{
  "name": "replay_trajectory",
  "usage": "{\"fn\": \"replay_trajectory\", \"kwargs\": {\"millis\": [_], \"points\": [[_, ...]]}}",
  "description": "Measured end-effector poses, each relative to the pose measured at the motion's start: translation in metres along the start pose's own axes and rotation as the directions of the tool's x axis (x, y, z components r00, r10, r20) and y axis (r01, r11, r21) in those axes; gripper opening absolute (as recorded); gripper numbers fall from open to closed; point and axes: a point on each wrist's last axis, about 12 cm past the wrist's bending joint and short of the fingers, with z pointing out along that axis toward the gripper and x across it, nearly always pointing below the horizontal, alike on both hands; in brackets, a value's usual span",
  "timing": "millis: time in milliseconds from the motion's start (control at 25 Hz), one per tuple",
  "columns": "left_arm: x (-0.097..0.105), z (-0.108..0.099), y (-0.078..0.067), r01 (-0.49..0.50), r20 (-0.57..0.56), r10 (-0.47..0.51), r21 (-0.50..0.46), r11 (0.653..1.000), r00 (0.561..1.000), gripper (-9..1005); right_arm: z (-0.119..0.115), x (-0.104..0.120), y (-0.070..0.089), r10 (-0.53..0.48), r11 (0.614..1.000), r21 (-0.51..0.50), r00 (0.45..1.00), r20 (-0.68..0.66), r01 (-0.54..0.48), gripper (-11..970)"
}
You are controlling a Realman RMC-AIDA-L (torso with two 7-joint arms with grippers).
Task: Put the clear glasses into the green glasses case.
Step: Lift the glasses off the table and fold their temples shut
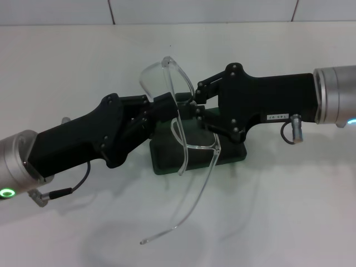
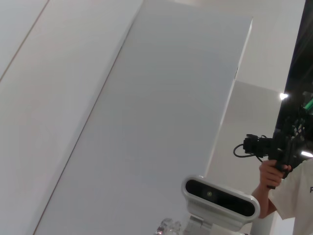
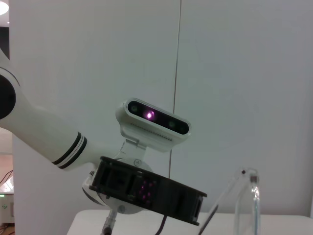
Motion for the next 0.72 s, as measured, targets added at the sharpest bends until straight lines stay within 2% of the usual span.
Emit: {"fn": "replay_trajectory", "kwargs": {"millis": [720], "points": [[0.0020,-0.0013,-0.0006,-0.001,0.001,0.001,-0.011,1.000,1.000,66,0.0089,-0.0043,0.0016,-0.013,0.999,-0.045,1.000,0.004,0.014,113]]}}
